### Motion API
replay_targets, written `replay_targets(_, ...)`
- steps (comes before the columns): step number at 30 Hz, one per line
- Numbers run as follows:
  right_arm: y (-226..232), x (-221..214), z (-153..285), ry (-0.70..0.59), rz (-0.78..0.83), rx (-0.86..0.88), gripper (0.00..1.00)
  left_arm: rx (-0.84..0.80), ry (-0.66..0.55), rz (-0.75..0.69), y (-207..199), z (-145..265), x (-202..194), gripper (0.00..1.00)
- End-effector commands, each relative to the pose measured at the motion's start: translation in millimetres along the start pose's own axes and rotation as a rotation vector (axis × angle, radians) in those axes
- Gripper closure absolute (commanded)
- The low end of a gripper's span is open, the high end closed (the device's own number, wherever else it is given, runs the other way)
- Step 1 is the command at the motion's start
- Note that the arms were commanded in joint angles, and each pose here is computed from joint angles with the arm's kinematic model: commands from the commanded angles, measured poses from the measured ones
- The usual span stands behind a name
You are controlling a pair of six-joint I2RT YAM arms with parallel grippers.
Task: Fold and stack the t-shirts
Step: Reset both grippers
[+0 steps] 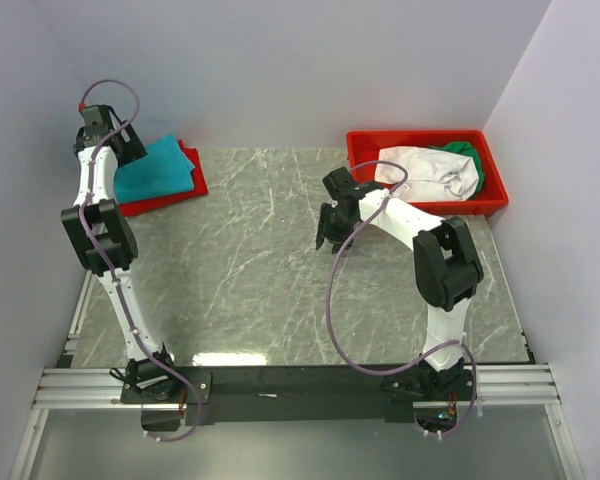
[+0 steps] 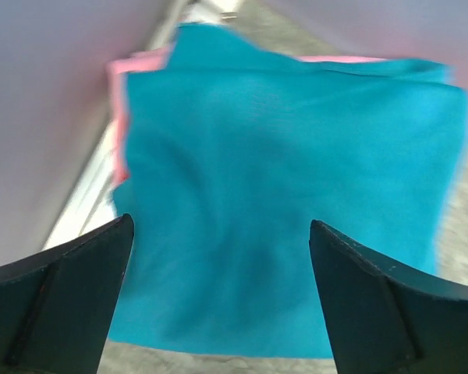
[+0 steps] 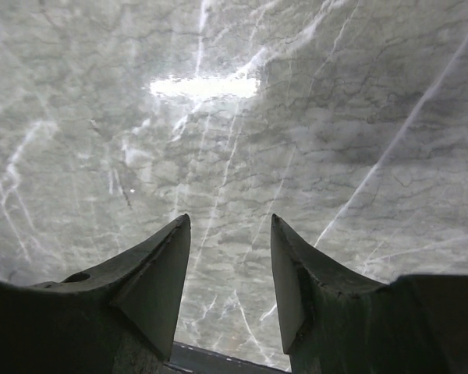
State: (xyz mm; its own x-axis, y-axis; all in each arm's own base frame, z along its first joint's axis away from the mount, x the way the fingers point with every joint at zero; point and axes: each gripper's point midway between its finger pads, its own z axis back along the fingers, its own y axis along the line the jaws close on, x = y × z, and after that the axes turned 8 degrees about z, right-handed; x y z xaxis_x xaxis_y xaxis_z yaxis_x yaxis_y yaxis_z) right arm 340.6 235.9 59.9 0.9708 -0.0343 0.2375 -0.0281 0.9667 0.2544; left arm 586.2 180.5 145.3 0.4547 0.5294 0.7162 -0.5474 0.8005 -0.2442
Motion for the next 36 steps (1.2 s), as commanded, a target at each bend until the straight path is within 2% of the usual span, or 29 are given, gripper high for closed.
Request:
replay_targets(1, 11, 18, 35, -0.115, 0.008, 0.024, 0.47, 0.130, -0.135, 0.063, 22, 40, 43, 0.01)
replay_targets(7, 5, 24, 46, -0.181, -0.005, 0.010, 0.47, 0.101, -0.225, 0.102, 16, 88, 63, 0.01)
replay_targets(14, -6, 39, 65, -0.301, -0.026, -0.010, 0.46, 0.016, -0.235, 0.079, -23, 135, 49, 0.01)
replay_targets(20, -16, 49, 82, -0.391, -0.042, -0.015, 0.46, -0.111, -0.123, 0.005, -86, 158, -18, 0.01)
replay_targets(22, -22, 50, 88, -0.422, -0.051, -0.027, 0.46, -0.179, -0.104, -0.023, -112, 179, -39, 0.01)
replay_targets(23, -21, 53, 95, -0.453, -0.052, -0.018, 0.46, -0.235, -0.055, -0.053, -137, 186, -72, 0.01)
replay_targets(25, -26, 52, 97, -0.473, -0.061, -0.026, 0.46, -0.320, -0.037, -0.067, -156, 210, -91, 0.01)
replay_targets(26, -27, 54, 99, -0.488, -0.062, -0.024, 0.46, -0.357, -0.001, -0.088, -167, 216, -118, 0.01)
replay_targets(28, -27, 54, 105, -0.510, -0.062, -0.021, 0.46, -0.432, 0.008, -0.093, -179, 241, -132, 0.01)
replay_targets(29, -27, 56, 109, -0.525, -0.062, -0.015, 0.46, -0.461, 0.048, -0.111, -183, 248, -155, 0.00)
replay_targets(31, -28, 56, 110, -0.535, -0.061, -0.017, 0.46, -0.520, 0.047, -0.107, -188, 270, -163, 0.00)
replay_targets(36, -29, 56, 118, -0.565, -0.061, -0.008, 0.46, -0.529, 0.086, -0.115, -173, 291, -202, 0.01)
